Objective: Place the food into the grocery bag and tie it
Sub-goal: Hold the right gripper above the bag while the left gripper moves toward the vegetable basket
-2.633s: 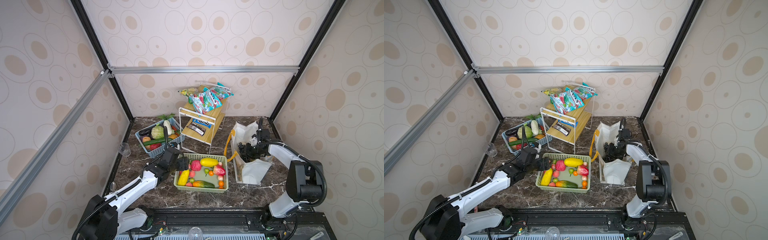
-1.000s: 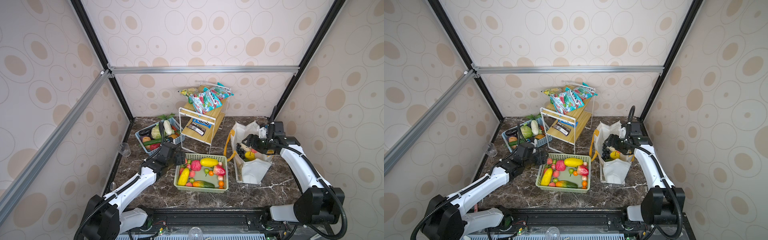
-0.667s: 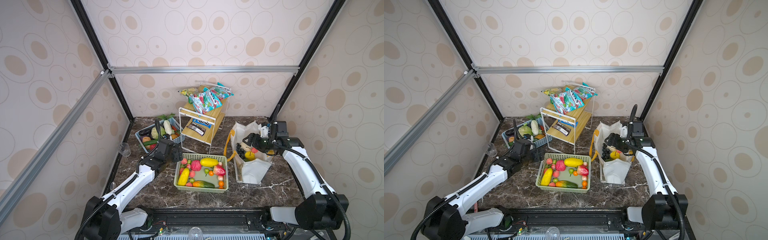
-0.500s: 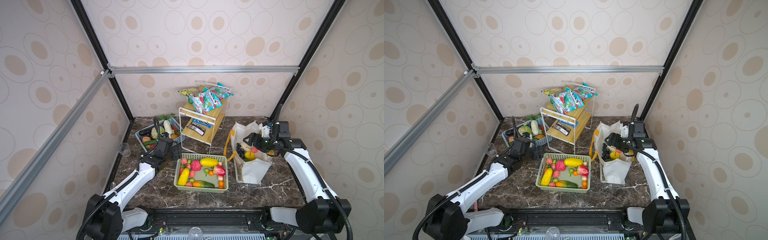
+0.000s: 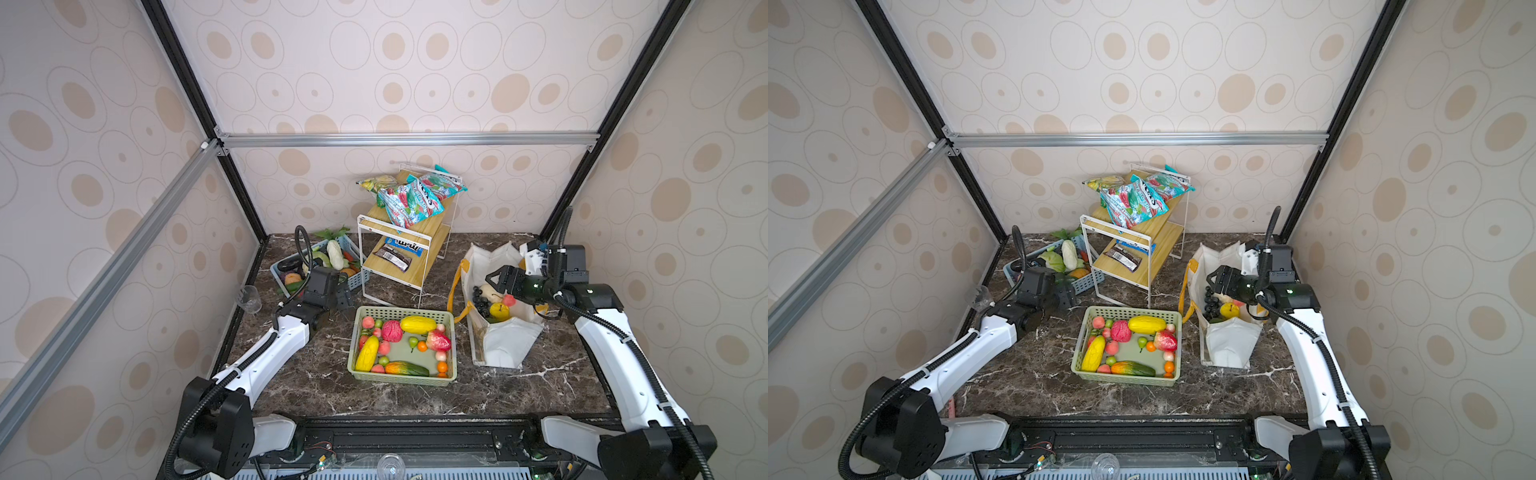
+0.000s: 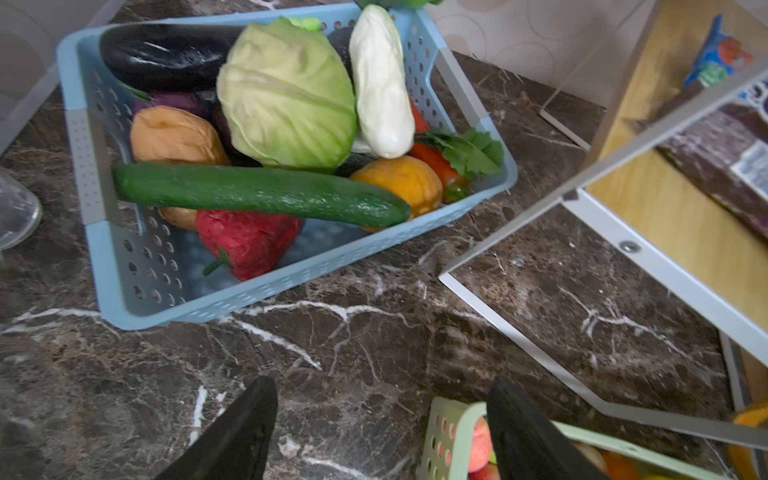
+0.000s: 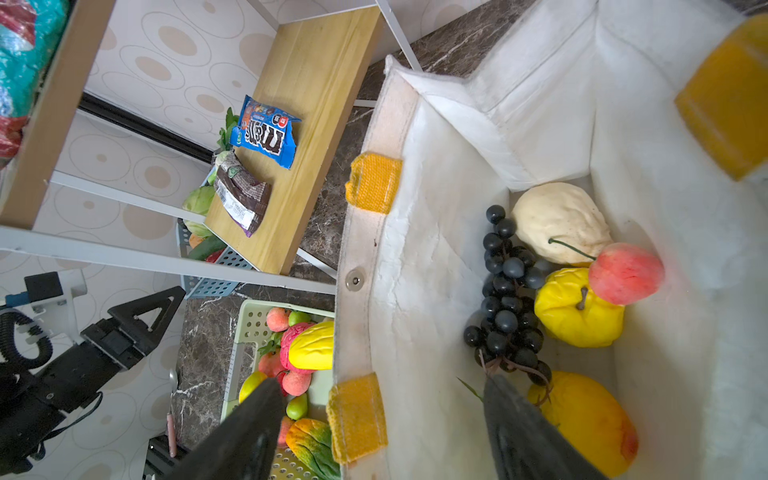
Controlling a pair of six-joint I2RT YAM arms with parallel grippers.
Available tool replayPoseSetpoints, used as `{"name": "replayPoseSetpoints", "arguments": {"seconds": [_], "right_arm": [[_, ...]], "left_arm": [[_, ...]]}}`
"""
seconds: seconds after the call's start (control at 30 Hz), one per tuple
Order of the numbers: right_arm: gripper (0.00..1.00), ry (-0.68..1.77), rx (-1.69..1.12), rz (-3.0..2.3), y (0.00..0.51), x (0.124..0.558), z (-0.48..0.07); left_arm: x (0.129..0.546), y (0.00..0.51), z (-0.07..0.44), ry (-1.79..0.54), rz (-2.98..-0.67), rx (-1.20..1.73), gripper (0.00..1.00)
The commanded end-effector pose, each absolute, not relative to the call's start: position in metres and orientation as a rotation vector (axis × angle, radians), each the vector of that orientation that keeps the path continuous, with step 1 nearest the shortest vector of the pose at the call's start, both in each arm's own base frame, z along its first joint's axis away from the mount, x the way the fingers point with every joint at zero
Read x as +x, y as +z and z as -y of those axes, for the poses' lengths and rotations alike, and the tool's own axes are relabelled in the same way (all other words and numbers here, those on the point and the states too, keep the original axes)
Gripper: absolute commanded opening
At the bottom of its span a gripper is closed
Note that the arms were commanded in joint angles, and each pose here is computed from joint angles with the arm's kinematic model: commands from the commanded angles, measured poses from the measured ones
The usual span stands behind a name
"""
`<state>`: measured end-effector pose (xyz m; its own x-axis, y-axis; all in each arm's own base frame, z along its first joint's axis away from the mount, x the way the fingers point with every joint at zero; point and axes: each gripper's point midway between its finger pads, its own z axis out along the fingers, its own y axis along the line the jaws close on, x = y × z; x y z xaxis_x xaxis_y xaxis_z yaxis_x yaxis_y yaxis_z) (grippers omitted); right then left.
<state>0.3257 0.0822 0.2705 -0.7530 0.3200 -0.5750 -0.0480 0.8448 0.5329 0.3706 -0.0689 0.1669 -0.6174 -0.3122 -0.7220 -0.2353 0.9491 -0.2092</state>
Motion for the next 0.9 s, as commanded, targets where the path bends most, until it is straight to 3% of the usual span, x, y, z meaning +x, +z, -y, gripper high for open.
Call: {"name": "replayPoseSetpoints", "arguments": {"seconds": [0.0,0.87], "right_arm": [[0.79,0.689,0.179,-2.325,0.272,0.32,-0.083],[0.79,0.705,0.149,-2.325,0.271,0.329,-0.088]], "left_arm": [[0.387,0.186,0.052,-0.091,-2.192,-0.479,0.79],[0.462,0.166,0.019,-0.126,-2.179,-0.685,0.78]]}}
